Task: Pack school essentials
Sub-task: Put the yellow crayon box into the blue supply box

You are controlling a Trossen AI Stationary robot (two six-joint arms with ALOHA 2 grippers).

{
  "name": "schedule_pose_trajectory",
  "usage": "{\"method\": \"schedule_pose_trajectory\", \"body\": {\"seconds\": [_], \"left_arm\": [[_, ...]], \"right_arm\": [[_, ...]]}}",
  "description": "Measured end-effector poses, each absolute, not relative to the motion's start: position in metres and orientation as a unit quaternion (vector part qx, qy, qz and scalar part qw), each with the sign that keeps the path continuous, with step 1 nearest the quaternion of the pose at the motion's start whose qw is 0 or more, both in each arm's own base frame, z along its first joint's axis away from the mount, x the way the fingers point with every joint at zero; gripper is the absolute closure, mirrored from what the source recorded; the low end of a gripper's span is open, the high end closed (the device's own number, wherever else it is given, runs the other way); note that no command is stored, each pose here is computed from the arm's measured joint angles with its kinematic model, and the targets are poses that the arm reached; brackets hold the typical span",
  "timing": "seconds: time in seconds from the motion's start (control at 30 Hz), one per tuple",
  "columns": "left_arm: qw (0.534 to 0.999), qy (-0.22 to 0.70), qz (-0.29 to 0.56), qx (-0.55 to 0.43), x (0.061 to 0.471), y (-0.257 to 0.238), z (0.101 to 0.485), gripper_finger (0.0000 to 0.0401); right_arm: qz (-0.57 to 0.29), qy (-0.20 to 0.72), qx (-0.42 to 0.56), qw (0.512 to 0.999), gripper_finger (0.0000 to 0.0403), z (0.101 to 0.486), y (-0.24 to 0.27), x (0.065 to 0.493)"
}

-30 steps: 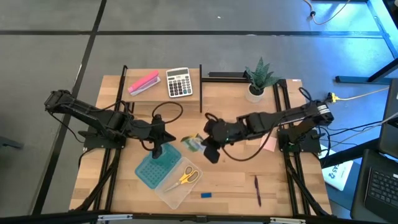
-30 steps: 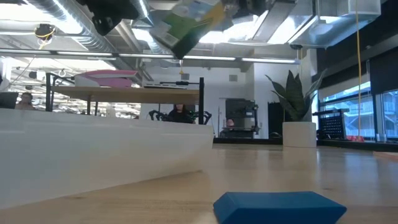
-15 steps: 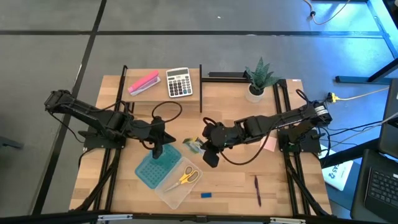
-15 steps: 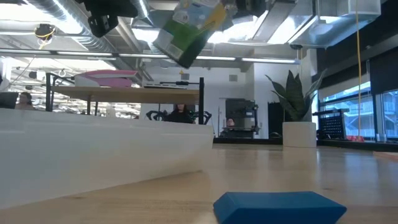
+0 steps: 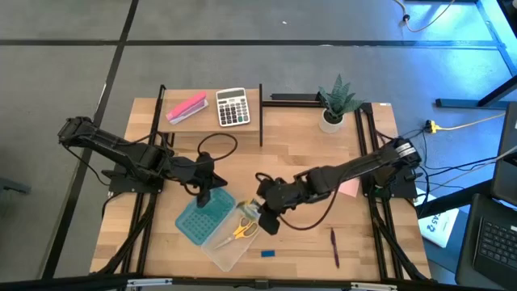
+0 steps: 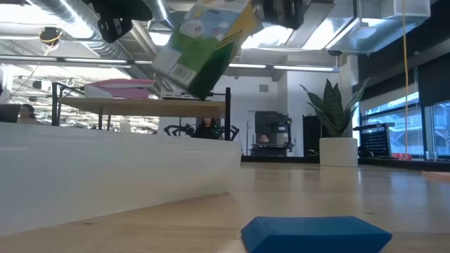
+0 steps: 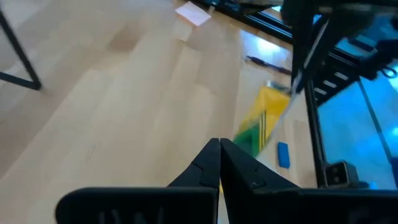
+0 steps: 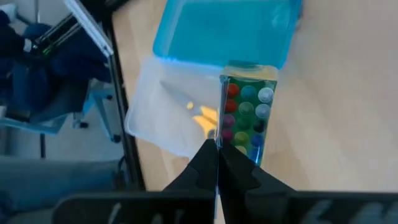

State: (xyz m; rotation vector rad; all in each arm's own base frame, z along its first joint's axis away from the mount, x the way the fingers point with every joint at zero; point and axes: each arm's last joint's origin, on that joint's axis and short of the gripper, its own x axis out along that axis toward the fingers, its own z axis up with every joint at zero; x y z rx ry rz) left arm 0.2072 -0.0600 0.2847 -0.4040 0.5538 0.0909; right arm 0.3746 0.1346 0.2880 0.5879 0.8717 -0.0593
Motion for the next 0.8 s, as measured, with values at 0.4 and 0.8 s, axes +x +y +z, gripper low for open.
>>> {"method": "schedule_pose_trajectory", "body": {"seconds": [0.4, 0.8], "left_arm": [[0.938, 0.296, -0.026, -0.181, 0.204, -0.071, 0.284, 0.0401], [0.935, 0.308, -0.046, -0.171, 0.207, -0.076, 0.277, 0.0401]], "right_arm": [[-0.005, 0.455, 0.283, 0.844, 0.0399, 0.246, 0.149, 0.395], [-0.021, 0.450, 0.279, 0.848, 0.0399, 0.245, 0.147, 0.395]]}}
